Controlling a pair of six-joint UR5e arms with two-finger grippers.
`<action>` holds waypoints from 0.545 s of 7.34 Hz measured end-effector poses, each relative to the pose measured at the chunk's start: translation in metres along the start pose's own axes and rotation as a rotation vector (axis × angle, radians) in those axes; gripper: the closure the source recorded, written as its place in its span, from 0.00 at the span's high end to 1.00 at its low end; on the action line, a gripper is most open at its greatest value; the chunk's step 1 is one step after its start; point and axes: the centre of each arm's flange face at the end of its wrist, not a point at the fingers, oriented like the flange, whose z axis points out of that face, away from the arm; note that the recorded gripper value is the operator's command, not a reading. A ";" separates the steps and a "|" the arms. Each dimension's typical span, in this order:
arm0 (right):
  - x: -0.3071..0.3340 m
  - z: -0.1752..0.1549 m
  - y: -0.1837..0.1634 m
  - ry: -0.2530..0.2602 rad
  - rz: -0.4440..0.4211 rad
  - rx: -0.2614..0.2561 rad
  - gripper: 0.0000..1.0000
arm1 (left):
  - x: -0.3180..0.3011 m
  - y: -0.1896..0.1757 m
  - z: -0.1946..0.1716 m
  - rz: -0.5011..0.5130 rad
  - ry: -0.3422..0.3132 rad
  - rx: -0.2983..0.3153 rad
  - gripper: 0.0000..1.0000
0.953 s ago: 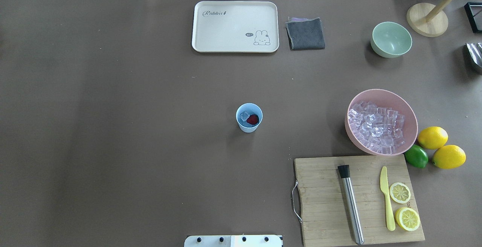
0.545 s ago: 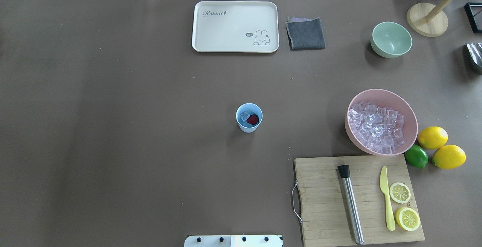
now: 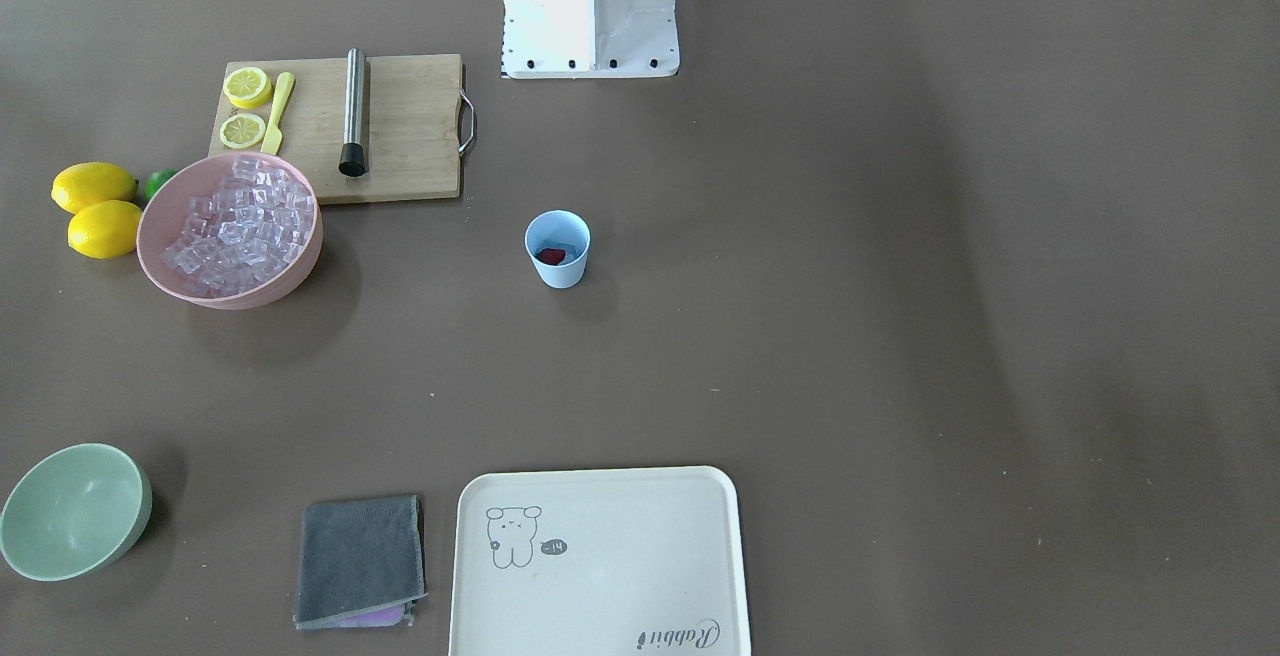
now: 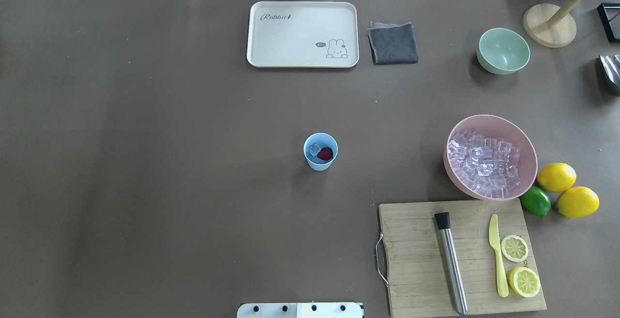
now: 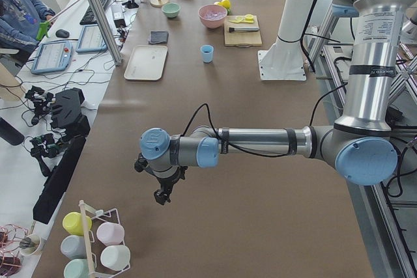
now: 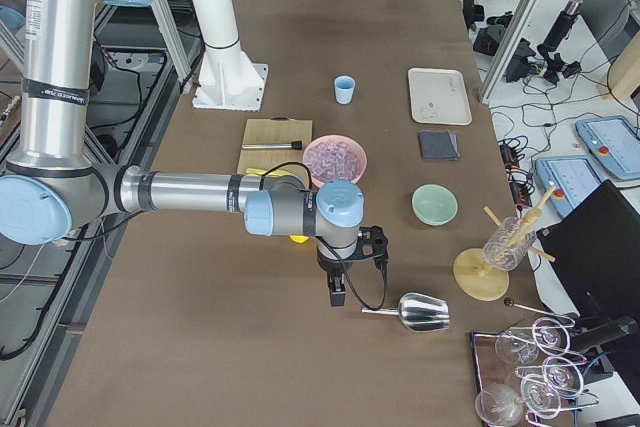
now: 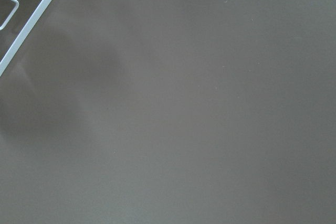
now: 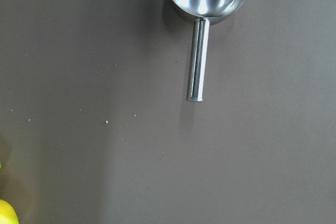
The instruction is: Put ice and strawberries in cup
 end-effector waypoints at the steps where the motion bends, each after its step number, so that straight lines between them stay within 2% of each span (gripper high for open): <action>1: 0.000 0.000 0.000 0.000 0.000 0.000 1.00 | 0.000 0.000 0.000 0.000 0.001 0.000 0.98; 4: 0.002 0.003 0.001 -0.001 0.004 -0.006 1.00 | 0.000 0.000 0.001 -0.001 0.003 0.001 0.98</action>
